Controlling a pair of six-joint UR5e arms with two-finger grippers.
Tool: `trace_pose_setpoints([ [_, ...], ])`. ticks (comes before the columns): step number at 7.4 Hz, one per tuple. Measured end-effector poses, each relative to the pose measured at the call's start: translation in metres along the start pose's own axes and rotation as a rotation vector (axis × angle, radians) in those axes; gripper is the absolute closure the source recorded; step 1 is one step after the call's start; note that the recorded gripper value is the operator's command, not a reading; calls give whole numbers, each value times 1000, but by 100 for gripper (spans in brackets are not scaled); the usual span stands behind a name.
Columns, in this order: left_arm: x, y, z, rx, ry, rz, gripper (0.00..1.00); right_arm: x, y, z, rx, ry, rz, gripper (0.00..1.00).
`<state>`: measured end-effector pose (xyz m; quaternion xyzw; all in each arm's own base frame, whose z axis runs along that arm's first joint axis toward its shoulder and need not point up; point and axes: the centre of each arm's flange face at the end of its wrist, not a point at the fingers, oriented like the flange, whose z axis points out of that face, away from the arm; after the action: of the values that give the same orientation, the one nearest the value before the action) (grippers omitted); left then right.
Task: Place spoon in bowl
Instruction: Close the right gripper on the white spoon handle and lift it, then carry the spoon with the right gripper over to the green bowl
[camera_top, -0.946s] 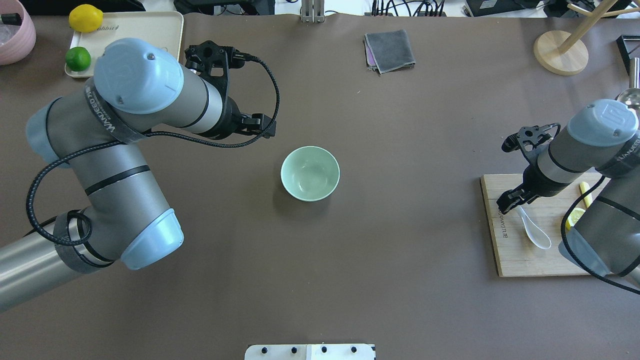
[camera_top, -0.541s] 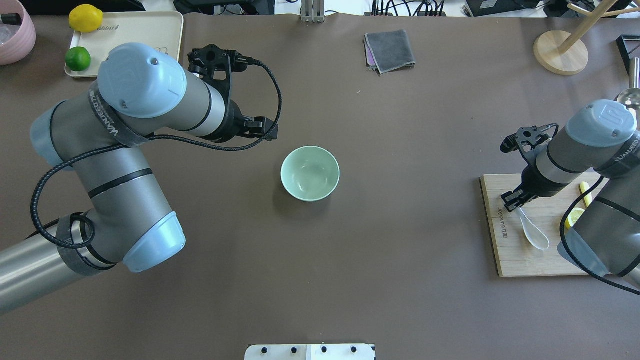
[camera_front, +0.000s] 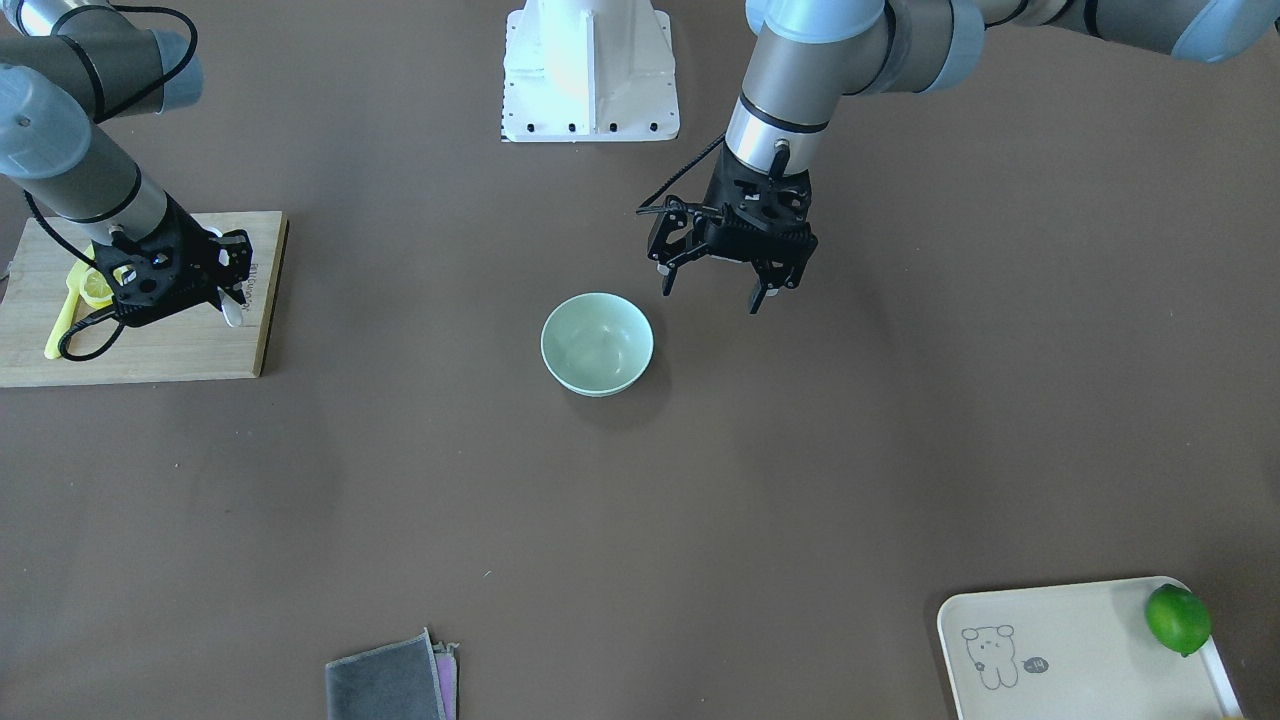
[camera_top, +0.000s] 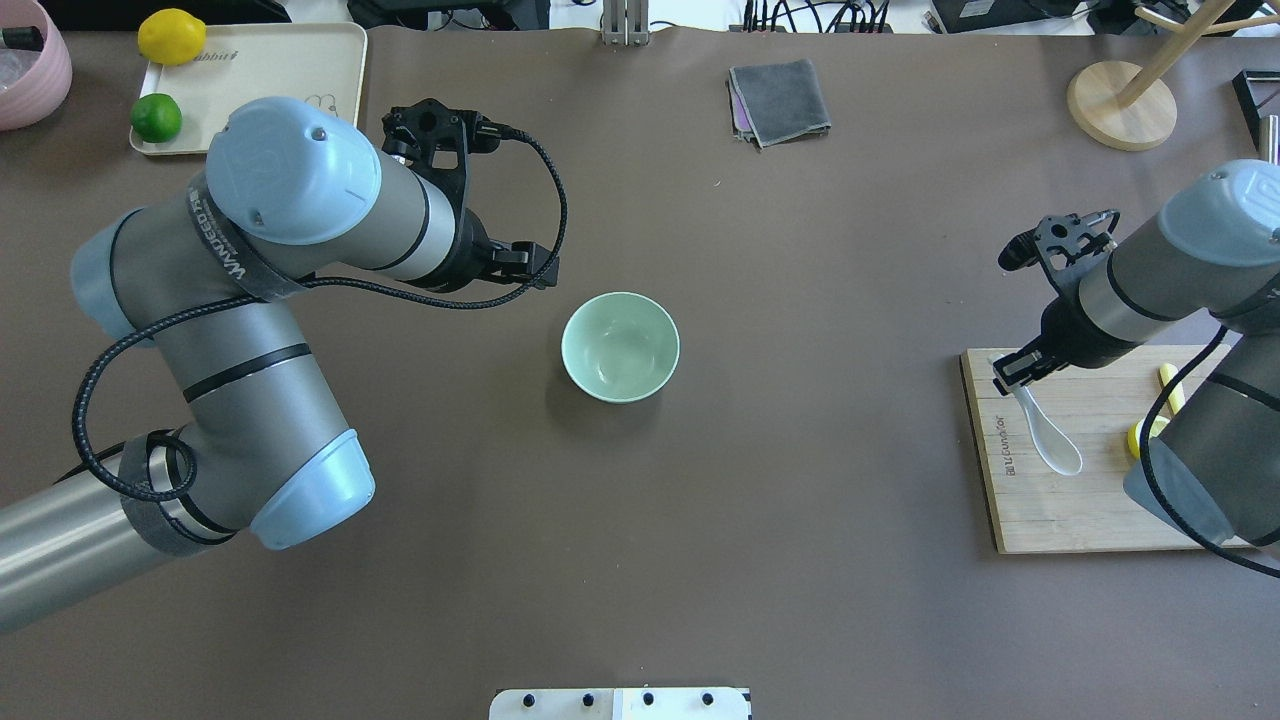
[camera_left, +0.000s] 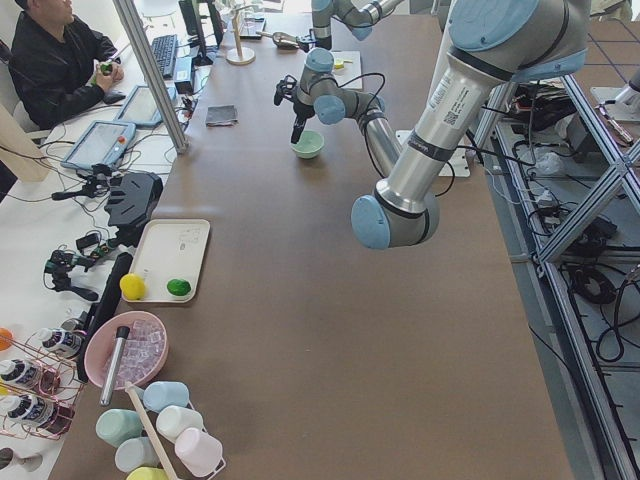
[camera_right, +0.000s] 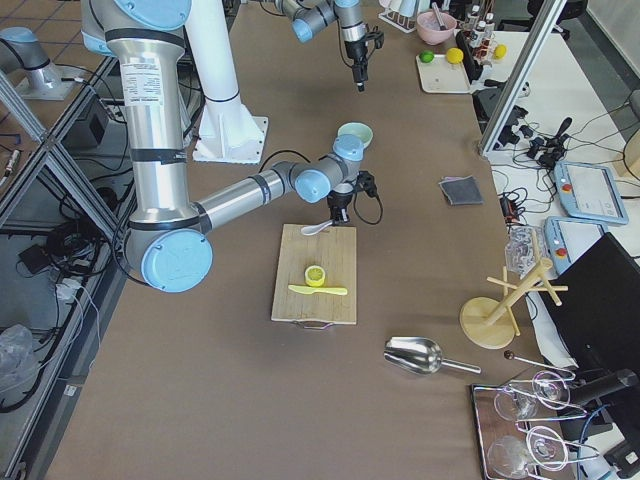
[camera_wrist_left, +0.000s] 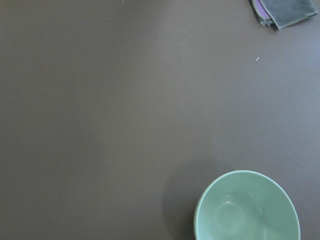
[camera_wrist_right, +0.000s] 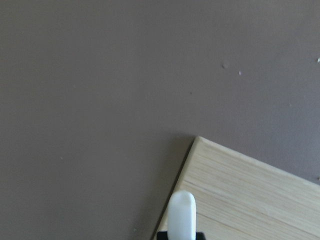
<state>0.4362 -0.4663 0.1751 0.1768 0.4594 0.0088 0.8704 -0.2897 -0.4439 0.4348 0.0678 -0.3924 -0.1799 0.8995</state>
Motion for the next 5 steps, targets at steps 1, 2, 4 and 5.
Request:
trace_pose_setpoints([
  [1, -4, 0, 0, 0, -5, 17, 2, -10, -16, -22, 50, -13, 33, 100],
  [2, -13, 0, 3, -2, -19, 47, 2, -25, -37, -41, 86, -24, 74, 100],
  [4, -54, -6, 6, -3, -70, 93, 2, -68, -86, -73, 138, -35, 179, 100],
  [5, -88, -11, 5, -3, -109, 115, 2, -89, -110, -79, 155, -44, 240, 100],
])
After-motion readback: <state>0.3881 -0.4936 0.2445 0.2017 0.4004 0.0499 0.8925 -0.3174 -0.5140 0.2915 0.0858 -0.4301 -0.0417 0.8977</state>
